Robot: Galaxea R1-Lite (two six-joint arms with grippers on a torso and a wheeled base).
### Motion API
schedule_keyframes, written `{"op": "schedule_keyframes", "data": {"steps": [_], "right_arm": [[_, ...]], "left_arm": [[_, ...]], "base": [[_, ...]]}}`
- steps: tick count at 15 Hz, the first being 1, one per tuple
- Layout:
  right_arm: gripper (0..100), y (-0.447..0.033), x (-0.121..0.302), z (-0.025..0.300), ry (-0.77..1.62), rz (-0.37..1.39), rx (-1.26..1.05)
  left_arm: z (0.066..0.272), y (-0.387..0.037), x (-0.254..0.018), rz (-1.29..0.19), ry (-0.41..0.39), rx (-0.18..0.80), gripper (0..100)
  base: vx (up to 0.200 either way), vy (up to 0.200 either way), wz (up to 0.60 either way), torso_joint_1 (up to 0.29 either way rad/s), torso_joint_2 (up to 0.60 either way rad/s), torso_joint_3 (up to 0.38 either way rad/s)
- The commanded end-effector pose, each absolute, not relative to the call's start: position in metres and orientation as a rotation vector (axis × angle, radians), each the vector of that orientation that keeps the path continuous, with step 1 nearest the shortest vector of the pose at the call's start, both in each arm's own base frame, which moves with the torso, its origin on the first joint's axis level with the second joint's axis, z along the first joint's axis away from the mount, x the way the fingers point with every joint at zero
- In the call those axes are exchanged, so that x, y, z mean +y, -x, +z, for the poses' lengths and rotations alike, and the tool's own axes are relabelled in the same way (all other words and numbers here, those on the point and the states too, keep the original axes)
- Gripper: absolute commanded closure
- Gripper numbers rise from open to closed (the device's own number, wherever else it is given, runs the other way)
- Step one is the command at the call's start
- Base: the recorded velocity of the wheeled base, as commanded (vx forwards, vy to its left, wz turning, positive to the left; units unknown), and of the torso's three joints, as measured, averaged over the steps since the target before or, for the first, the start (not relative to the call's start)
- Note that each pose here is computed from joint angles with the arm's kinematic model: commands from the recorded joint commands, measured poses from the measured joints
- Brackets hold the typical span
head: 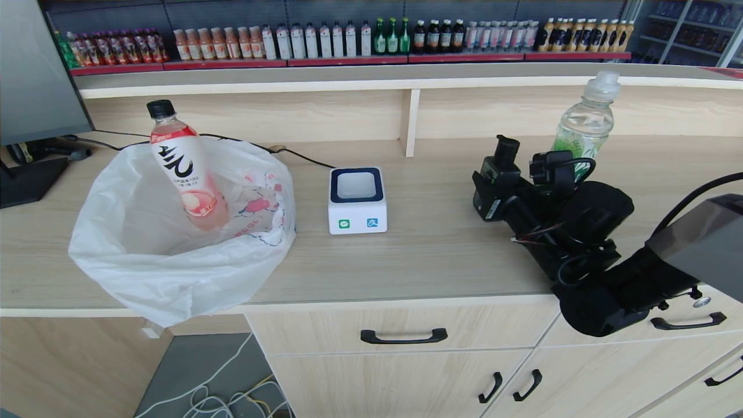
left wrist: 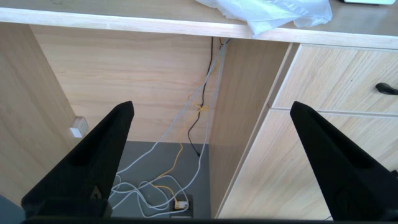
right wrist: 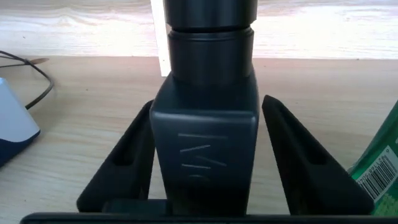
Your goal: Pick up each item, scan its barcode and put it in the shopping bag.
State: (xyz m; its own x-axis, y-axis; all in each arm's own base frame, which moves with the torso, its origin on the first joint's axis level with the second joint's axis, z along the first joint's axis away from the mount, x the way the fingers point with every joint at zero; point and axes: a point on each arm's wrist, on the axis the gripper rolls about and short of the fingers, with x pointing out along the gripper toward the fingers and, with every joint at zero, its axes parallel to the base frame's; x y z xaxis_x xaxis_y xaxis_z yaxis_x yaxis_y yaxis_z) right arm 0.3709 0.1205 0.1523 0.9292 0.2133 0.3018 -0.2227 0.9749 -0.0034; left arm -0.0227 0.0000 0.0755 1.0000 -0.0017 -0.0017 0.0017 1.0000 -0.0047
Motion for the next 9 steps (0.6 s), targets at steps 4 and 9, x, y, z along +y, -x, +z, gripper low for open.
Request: {"op": "schedule_keyframes", "data": {"steps": [4, 9], "right_arm": [[100, -0.3709, 0.1217, 0.1534, -0.032, 0.226, -0.311], [100, -0.3682, 0.1245, 0.1545, -0.032, 0.236, -0.303]], "left_arm": [[0.0755, 0.0227, 0.0000, -0.002, 0.006, 0.002, 0], [0.0755, 0.0227, 0.0000, -0.002, 0.005, 0.002, 0]], "base": [[0.000, 0.000, 0.00, 0.000, 0.00, 0.000], [0.000, 0.000, 0.00, 0.000, 0.00, 0.000]]}}
